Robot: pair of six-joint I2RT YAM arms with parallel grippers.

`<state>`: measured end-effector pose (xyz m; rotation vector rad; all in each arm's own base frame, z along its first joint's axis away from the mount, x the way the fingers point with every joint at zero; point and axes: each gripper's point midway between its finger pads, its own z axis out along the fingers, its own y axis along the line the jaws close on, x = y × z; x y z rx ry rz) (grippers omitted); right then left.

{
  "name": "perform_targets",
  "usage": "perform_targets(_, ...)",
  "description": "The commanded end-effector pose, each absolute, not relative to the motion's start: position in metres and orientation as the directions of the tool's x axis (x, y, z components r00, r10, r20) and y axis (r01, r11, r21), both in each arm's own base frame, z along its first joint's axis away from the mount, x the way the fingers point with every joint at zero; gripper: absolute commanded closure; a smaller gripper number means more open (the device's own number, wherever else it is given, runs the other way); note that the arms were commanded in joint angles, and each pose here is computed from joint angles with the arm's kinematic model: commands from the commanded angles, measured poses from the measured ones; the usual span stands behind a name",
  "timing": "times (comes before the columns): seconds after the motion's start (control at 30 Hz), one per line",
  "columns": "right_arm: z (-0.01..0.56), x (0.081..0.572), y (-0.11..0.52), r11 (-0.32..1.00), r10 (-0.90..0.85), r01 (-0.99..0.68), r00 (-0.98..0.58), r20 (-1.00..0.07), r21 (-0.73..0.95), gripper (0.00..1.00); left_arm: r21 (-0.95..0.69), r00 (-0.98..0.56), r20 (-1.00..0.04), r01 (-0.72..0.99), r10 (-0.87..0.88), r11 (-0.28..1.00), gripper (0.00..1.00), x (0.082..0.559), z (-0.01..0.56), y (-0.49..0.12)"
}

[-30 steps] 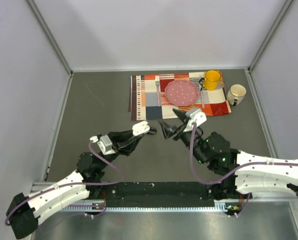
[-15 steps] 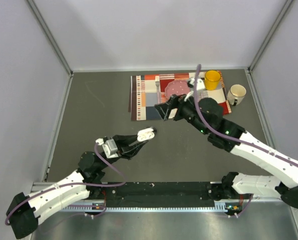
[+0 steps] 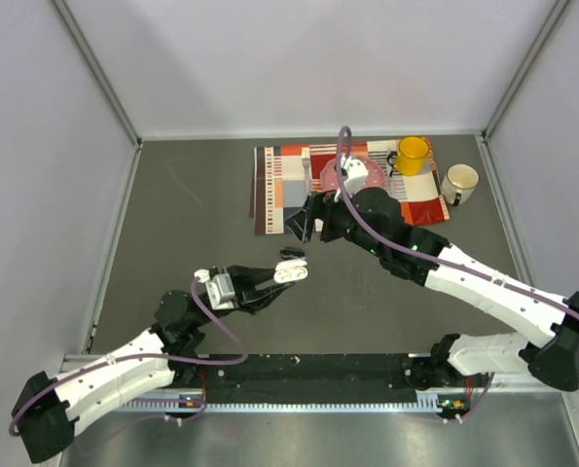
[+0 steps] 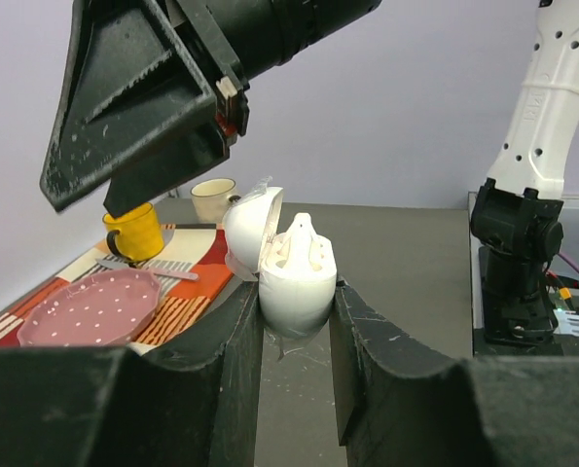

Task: Insert the wireless bluetooth earbuds into the charging case
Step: Close the charging case, then place the charging case at the center of the board.

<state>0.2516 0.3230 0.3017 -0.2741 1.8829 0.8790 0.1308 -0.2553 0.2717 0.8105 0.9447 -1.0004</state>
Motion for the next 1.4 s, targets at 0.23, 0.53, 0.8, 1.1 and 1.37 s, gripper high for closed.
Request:
perform_targets(0.23,0.271,0.241,0.344,0.655,0.125,-0.564,-0.576,-0.808,0.503,0.14,0.16,0.285,-0.894,0.925,-0.347,0.345,1.0,0.136,0.302,-0.26)
perform_targets(0.53,0.2,0.196,0.339,0.67,0.072,-0.513,-0.674,-0.735,0.536,0.14,0.015,0.23,-0.899,0.867,-0.372,0.498,1.0,0.166,0.304,-0.245)
perform_targets(0.8,0.165,0.229,0.266,0.867,0.26,-0.195,-0.608,-0.75,0.458,0.08,-0.243,-0.029,-0.952,0.675,-0.304,0.697,1.0,0.217,0.252,-0.228)
perform_targets(1.1,0.148,0.243,0.215,0.868,0.384,-0.025,-0.602,-0.701,0.496,0.07,-0.551,-0.439,-0.831,0.568,-0.34,0.612,1.0,0.24,0.171,-0.241)
perform_targets(1.37,0.141,0.241,0.215,0.875,0.362,-0.031,-0.621,-0.695,0.484,0.07,-0.753,-0.709,-0.616,0.4,-0.344,0.523,1.0,0.235,0.109,-0.272)
